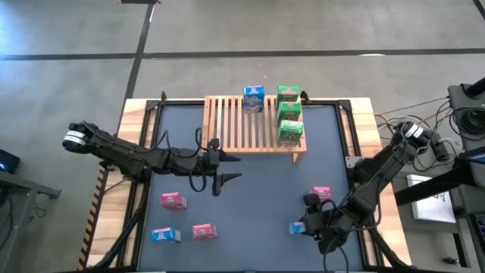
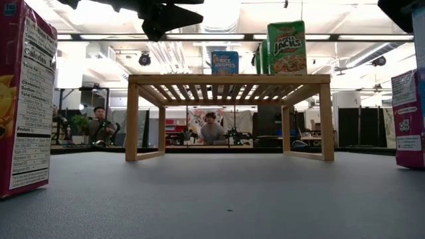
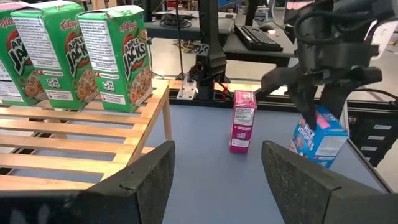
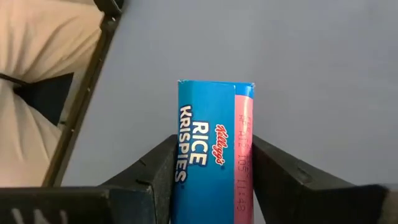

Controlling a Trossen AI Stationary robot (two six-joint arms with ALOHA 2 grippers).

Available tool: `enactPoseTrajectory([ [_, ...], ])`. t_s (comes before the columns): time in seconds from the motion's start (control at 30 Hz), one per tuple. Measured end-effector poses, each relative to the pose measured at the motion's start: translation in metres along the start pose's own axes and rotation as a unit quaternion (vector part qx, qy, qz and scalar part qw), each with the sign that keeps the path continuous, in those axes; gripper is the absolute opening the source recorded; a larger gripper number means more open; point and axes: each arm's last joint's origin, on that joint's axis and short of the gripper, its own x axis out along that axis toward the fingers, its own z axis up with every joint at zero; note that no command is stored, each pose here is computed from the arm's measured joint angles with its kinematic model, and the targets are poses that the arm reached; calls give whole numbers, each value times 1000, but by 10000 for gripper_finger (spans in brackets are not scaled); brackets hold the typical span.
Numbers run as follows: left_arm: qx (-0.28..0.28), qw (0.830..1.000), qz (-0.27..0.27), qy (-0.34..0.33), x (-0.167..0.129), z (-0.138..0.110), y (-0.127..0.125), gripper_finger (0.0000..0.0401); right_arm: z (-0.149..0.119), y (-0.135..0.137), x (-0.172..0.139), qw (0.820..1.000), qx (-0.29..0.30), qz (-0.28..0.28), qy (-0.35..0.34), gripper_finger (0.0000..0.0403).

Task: Stack cereal on shelf
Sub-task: Put the right blue cereal box on the shelf aligned with the other blue cereal box

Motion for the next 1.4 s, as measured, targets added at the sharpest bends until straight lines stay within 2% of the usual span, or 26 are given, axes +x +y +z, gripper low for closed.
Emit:
enactPoseTrajectory([
  [0.17, 0, 1000, 0, 0, 0, 0, 0, 223, 18, -6, -14, 998, -32, -14, -45, 160],
  [0.33, -1, 1000, -2, -18, -5, 7, 1, 223, 51, -23, -36, 990, -74, -50, -105, 160],
  [0.6, 12, 1000, -6, -27, -14, 14, 0, 223, 108, -77, -88, 967, -122, -114, -193, 160],
  [0.8, 17, 1000, -6, -25, -14, 13, 0, 223, 140, -127, -120, 955, -135, -114, -239, 160],
  [0.93, 20, 1000, -6, -23, -14, 13, 0, 223, 152, -162, -138, 948, -136, -129, -258, 160],
  [1.07, 22, 1000, -5, -19, -14, 12, 1, 223, 154, -199, -146, 949, -118, -136, -258, 160],
  [1.27, 24, 1000, -5, -12, -13, 10, 0, 223, 146, -247, -142, 958, -92, -139, -235, 160],
  [1.4, 24, 1000, -5, -10, -13, 9, 0, 223, 143, -268, -136, 961, -86, -137, -224, 160],
])
